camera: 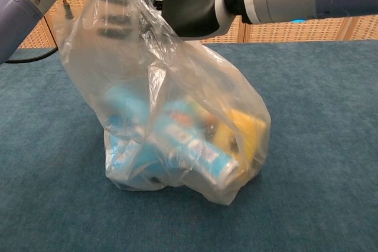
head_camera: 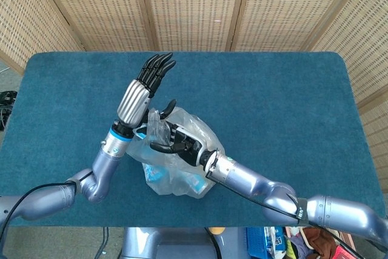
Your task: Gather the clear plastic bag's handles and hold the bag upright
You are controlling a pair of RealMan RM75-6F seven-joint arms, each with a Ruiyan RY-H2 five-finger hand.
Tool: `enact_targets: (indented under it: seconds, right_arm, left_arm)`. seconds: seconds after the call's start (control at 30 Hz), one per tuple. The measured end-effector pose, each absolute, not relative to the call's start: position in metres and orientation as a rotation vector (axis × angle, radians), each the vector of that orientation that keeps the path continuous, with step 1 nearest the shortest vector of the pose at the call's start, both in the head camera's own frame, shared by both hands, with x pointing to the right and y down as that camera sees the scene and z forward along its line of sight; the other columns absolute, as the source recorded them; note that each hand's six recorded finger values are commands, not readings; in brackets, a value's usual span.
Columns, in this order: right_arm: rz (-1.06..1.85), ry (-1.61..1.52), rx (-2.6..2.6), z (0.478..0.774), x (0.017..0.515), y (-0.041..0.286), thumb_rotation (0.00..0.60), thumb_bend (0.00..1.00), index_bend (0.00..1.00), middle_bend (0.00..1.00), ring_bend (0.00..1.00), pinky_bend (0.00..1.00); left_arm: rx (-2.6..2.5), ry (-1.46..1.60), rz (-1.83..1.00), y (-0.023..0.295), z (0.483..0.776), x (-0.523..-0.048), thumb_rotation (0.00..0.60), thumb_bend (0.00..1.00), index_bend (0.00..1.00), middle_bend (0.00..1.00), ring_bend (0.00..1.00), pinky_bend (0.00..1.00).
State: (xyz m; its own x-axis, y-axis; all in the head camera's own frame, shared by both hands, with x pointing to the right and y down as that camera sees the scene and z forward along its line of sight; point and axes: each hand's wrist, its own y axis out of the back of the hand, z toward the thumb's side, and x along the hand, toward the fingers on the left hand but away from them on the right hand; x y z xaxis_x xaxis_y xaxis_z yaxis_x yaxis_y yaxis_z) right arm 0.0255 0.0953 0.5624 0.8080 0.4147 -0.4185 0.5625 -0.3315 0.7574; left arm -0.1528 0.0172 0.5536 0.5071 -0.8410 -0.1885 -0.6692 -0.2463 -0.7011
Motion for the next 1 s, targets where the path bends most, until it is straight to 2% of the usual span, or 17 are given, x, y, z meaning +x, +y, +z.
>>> enact_targets:
  seconds: [0.77,1.0]
  right_arm:
    - [-0.139,0.727,1.925,0.557,0.015,0.095,0.6,0.34,0.09,0.22,0.06,0.16]
    - [-0.122,0.726,1.903,0.559,0.013,0.096,0.6,0.34,0.05,0.21,0.07,0.18]
  left_arm:
    - [-2.007,1.225,-0.308,0.018,0.555,-0.143,0.6,0.44,0.0,0.0,0.0,0.0]
    - [-2.022,1.241,-0.308,0.019,0.557,-0.143,0.6,0.44,0.0,0.0,0.0,0.0]
